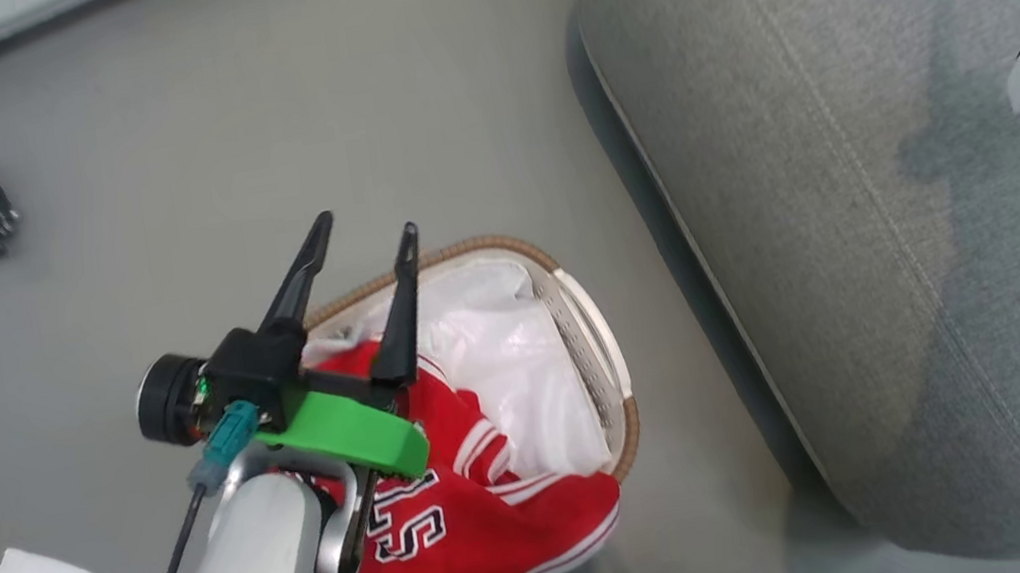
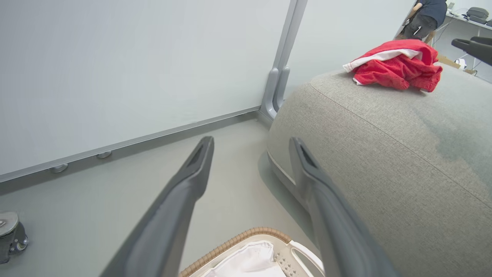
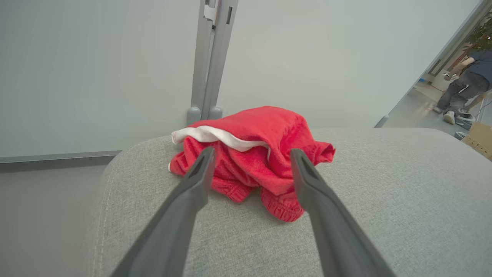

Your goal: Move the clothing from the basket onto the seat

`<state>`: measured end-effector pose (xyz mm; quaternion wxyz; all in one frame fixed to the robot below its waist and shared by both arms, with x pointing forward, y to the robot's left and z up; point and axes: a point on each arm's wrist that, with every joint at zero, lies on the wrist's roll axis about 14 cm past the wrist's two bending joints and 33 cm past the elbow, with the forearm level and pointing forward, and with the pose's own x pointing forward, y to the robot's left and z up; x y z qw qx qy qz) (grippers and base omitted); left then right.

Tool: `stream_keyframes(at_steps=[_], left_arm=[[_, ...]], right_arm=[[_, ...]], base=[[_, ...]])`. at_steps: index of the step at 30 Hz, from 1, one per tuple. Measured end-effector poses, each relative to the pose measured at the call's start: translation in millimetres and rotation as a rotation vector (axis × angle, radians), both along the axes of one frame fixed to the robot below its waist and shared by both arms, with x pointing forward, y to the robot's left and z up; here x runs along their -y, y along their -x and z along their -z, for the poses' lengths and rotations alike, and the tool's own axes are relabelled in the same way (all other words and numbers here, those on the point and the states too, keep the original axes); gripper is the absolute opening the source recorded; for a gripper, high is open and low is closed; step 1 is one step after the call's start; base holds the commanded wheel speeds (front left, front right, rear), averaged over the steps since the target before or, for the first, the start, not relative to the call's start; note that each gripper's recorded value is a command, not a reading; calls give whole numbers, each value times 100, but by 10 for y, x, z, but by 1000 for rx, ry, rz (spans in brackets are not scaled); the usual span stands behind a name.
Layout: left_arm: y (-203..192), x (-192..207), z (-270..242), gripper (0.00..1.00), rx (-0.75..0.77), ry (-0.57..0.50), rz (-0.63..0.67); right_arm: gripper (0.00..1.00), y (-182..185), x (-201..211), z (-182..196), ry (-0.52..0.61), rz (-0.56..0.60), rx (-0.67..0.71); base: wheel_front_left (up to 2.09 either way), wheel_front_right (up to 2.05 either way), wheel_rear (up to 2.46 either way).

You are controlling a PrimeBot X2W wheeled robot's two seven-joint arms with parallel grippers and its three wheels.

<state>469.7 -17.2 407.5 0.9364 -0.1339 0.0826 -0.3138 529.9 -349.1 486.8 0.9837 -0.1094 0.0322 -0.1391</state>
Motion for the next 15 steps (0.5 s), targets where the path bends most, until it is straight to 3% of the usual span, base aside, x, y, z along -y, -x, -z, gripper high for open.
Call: stream_keyframes(at_steps=[7, 15], left_arm=[[102, -478, -291, 100, 33, -14, -158], [407, -1132, -499, 100, 47, -20, -365]], right_arm=[[100, 147, -418, -389, -2, -108, 82], [100, 484, -920, -520, -59, -213, 129]], base=[[0, 0, 0], [0, 0, 0]])
